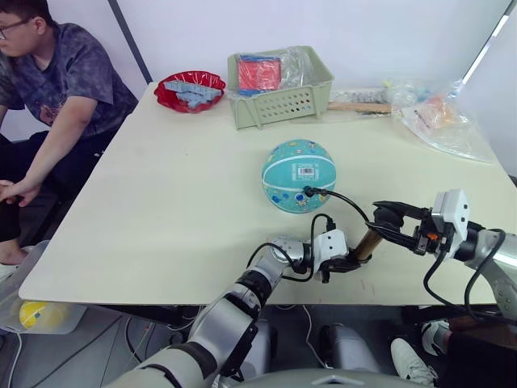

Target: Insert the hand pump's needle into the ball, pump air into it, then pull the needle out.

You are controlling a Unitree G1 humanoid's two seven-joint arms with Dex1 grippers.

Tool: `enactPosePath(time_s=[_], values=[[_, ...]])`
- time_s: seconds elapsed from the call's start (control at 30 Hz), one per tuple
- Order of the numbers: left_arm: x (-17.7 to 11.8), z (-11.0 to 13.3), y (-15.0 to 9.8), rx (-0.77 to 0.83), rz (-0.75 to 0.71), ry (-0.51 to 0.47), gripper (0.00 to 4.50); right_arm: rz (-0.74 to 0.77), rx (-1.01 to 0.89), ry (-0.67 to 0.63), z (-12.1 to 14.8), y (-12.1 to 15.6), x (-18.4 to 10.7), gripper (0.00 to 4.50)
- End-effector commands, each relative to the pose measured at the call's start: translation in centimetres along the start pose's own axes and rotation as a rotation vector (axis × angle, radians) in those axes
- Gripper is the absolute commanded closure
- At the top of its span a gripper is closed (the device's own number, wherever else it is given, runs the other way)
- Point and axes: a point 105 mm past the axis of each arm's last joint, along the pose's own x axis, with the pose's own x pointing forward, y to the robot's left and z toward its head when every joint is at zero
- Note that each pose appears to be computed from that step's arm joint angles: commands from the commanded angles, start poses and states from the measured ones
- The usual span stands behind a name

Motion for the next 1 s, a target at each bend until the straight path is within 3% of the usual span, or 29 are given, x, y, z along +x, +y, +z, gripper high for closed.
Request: enactPosePath(time_s=[0.03,0.7,0.87,1.0], values=[[-0.4,-3.4,-2.1,-0.066,-0.073,0.121,3.41,-0.031,-0.022,0.027,1.1,-1.4,-1.0,2.87],[-0.3,-3.4,-2.2,-0.063,-0.077,0.124,3.41,-0.032,-0.176,-0.157,15.8,-4.3,-4.2,2.87],[-0.4,-3.5,-2.1,-0.064,-0.073,0.127,3.41,-0.036,-0.183,-0.162,16.6,-4.5,-4.5,2.87],[-0.4,-3.4,-2.0,-0.062,-0.072,0.127,3.41,-0.026,-0.185,-0.087,15.2,-4.2,-3.9,2.87]])
